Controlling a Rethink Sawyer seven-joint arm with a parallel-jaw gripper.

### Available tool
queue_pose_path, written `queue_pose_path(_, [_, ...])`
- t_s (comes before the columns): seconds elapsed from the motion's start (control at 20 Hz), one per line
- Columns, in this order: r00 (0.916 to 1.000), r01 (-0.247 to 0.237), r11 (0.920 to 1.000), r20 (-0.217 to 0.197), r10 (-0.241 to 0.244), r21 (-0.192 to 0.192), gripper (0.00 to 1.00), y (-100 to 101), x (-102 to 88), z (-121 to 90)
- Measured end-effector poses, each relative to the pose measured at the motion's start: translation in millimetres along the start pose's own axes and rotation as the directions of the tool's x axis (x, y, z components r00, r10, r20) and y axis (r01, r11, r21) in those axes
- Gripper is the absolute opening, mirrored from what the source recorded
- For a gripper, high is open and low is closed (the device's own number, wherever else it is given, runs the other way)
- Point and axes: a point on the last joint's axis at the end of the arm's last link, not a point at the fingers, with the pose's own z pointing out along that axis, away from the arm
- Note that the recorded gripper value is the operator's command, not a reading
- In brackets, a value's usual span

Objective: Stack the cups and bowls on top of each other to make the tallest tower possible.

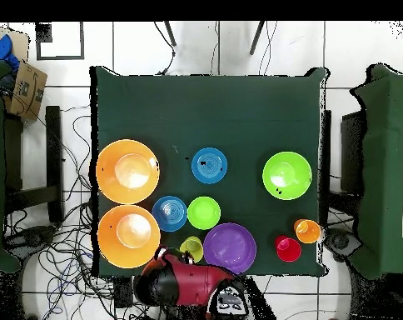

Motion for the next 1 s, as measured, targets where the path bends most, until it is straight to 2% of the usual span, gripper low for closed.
queue_pose_path(0.2, [0.9997,0.018,0.9995,0.014,-0.019,0.025,1.0,-2.0,7.7,4.3])
queue_pose_path(0.4, [0.9995,0.029,0.9984,0.009,-0.029,0.05,1.0,-6.9,16.5,9.6])
queue_pose_path(0.65, [0.9992,0.031,0.9948,-0.028,-0.028,0.097,1.0,-21.1,31.1,19.7])
queue_pose_path(1.0, [0.9966,0.027,0.9915,-0.081,-0.017,0.127,1.0,-34.2,46.4,32.3])
